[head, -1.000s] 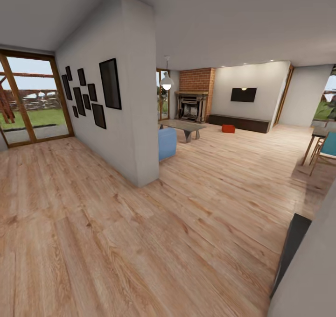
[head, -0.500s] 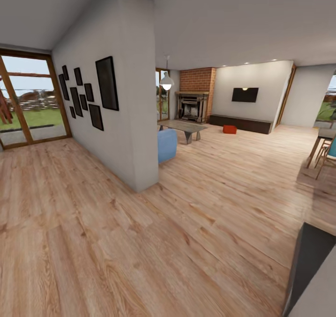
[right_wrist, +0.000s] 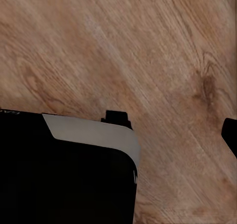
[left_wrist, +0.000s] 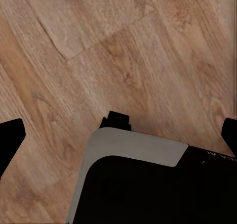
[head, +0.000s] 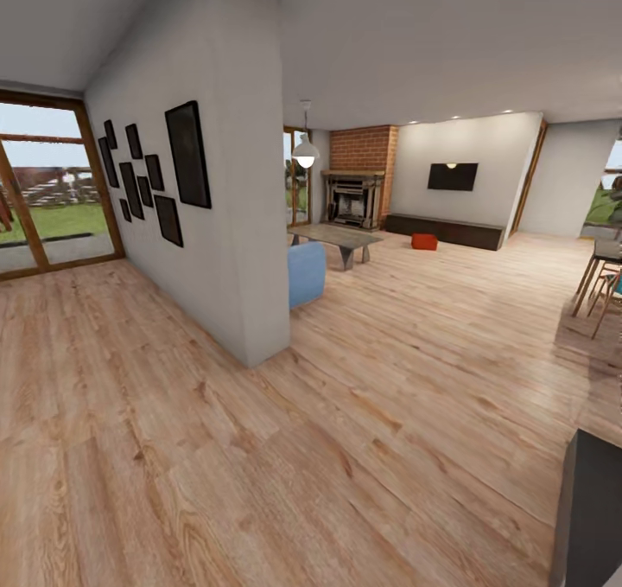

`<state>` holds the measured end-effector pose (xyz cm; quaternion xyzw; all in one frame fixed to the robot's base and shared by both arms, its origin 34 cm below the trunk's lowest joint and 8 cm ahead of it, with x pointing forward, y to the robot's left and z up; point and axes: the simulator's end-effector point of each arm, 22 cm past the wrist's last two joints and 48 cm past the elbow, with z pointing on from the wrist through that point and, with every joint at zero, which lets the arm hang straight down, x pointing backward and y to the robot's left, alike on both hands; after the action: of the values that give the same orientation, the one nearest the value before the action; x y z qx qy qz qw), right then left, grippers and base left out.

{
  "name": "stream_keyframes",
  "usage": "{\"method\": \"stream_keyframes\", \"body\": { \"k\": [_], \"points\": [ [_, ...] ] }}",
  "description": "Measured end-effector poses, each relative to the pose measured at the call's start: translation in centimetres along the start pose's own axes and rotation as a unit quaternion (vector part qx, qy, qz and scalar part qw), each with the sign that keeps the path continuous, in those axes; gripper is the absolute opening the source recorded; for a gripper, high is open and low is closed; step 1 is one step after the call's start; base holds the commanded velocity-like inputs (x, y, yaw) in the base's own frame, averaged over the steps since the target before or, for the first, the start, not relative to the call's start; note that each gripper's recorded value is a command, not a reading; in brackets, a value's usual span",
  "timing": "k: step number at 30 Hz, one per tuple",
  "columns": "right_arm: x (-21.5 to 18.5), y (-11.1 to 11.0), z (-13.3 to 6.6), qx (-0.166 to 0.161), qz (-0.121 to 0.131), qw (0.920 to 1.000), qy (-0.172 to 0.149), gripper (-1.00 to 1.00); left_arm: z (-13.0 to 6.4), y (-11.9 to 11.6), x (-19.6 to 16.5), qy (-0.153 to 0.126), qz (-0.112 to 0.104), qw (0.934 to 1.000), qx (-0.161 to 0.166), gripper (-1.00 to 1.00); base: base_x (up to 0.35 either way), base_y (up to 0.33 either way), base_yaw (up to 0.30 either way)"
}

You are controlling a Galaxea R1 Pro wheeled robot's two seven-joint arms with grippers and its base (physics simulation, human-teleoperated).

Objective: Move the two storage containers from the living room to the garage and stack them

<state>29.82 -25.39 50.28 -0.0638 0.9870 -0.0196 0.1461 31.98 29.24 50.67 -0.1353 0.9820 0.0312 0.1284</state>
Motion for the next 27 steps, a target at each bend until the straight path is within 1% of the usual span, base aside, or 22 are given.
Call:
{"method": "stream_keyframes", "body": {
  "k": [6, 8, 16, 27],
  "points": [
    [-0.21, 0.18, -0.03, -0.001, 0.0, 1.0, -0.003, 1.0, -0.04, -0.05, -0.22, -0.003, 0.0, 1.0, 0.001, 1.0, 0.322, 0.0, -0.233],
    [-0.25, 0.13, -0.03, 0.001, -0.001, 1.0, -0.003, 1.0, -0.05, -0.05, -0.23, -0.003, 0.0, 1.0, 0.001, 1.0, 0.322, 0.0, -0.097],
    [-0.22, -0.35, -0.02, 0.006, -0.003, 1.0, -0.003, 1.0, -0.05, -0.05, -0.22, -0.003, 0.0, 1.0, 0.001, 1.0, 0.322, 0.0, -0.021],
    [-0.22, -0.19, -0.03, 0.005, -0.003, 1.0, -0.002, 1.0, -0.05, -0.05, -0.2, -0.002, 0.0, 1.0, 0.001, 1.0, 0.322, 0.0, 0.0]
  ]
}}
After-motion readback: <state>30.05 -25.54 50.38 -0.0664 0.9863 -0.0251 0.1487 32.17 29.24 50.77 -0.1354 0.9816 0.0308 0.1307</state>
